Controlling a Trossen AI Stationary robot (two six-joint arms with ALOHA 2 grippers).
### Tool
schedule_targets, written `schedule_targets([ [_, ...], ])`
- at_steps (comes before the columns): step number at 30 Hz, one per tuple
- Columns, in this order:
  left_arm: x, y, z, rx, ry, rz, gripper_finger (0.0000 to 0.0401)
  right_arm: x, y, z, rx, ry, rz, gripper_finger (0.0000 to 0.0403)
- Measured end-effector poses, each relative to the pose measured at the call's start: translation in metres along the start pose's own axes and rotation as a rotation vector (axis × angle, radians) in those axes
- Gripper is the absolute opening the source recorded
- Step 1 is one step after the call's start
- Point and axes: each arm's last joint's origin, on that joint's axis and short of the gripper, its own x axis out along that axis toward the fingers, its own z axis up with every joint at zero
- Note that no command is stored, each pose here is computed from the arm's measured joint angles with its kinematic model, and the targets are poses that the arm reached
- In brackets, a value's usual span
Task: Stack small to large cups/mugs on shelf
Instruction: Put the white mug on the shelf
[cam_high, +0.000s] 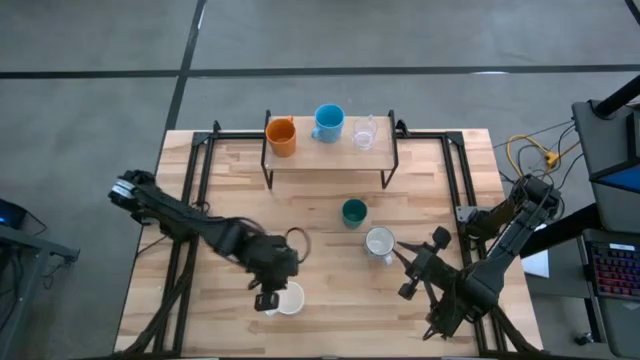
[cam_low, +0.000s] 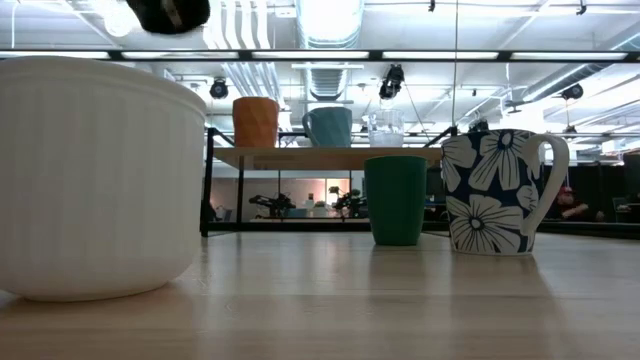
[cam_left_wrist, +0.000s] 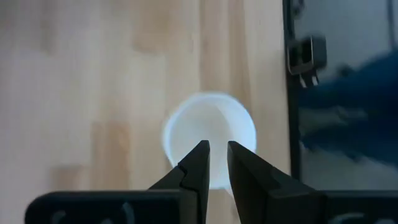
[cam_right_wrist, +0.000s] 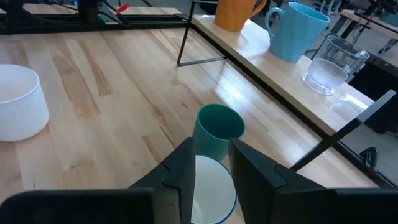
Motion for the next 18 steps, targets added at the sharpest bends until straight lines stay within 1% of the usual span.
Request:
schedule_targets([
  [2,-0.006,-0.006,-0.014,-0.005,-0.093,0.059,0.0042,0.0,0.0,0.0,0.0,0.0,0.0,0.0091],
  [4,-0.006,-0.011,-0.028,-0.033,-0.193,0.074,0.0042,0.0,0.0,0.0,0.0,0.0,0.0,0.009],
  [8,0.002,-0.019,-0.061,-0.092,-0.396,0.042,0.0042,0.0,0.0,0.0,0.004,0.0,0.001,0.0089],
  [10,0.01,-0.023,-0.076,-0.124,-0.473,0.015,0.0042,0.0,0.0,0.0,0.008,0.0,0.003,0.0091],
  [14,0.024,-0.031,-0.107,-0.158,-0.544,0.003,0.0042,0.0,0.001,0.0,0.019,-0.001,0.008,0.0093],
  [18,0.027,-0.038,-0.13,-0.158,-0.592,0.046,0.0042,0.0,0.002,0.0,0.027,-0.001,0.01,0.0093],
])
